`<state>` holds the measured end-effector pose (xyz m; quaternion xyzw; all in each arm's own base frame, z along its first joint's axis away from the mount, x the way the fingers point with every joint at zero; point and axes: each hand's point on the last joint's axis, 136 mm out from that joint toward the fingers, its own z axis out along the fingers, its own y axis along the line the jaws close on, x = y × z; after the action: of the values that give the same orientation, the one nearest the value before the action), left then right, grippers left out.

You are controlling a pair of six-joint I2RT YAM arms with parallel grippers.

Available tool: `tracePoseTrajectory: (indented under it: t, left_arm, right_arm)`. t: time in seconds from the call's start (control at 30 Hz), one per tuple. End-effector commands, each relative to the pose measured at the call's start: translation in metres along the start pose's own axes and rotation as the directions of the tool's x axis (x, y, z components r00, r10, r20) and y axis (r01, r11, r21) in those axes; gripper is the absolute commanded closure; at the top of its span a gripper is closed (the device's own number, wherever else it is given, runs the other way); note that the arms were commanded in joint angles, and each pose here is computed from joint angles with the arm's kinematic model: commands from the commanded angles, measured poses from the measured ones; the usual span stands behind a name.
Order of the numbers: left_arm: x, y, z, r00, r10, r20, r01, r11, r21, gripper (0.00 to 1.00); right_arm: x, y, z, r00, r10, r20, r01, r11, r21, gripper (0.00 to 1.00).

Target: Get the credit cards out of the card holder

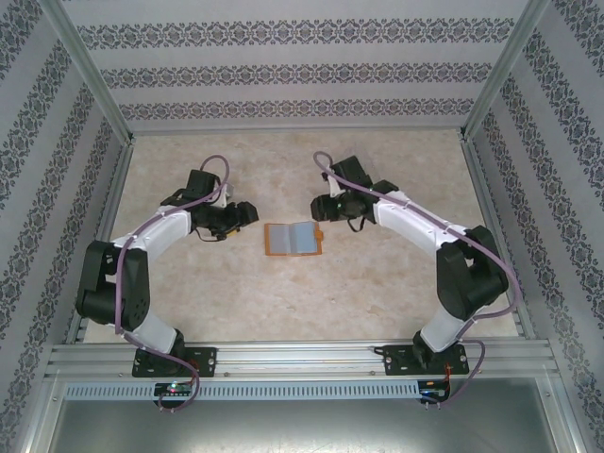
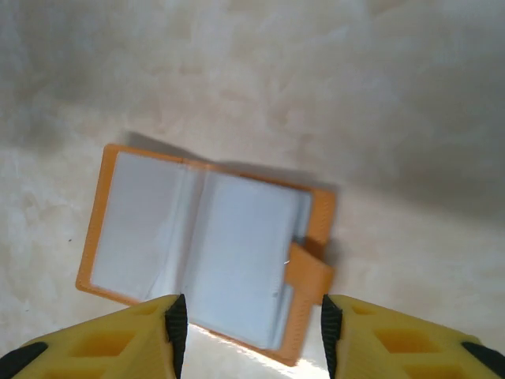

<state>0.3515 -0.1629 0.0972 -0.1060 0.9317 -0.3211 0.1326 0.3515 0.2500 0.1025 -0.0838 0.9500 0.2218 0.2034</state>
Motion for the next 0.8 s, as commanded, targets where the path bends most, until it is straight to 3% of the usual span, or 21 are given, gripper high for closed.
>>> tracePoseTrajectory:
  t: [0.0,0.17,0.43,0.77]
  left_arm:
    - [0.005,-0.015,0.009,0.999,0.012,-0.033,-0.013,1.0,-0.017,0.41]
    - [0.016,-0.02,0.031,0.998,0.003,-0.069,-0.008,0.998,-0.067,0.54]
    - [0.023,-0.004,0.057,0.995,0.001,-0.098,-0.021,0.979,-0.205,0.51]
    - [0.032,-0.007,0.076,0.987,-0.003,-0.162,-0.022,0.988,-0.153,0.56]
  right_arm:
    - [0.006,0.017,0.018,0.995,0.1,-0.01,-0.1,0.992,-0.073,0.51]
    - [0.02,0.014,0.035,0.988,0.146,-0.044,-0.147,0.988,-0.037,0.53]
    - [0.04,-0.009,0.038,0.986,0.153,-0.07,-0.147,0.985,0.086,0.53]
    - [0.055,-0.02,0.053,0.977,0.18,-0.117,-0.167,0.979,0.118,0.53]
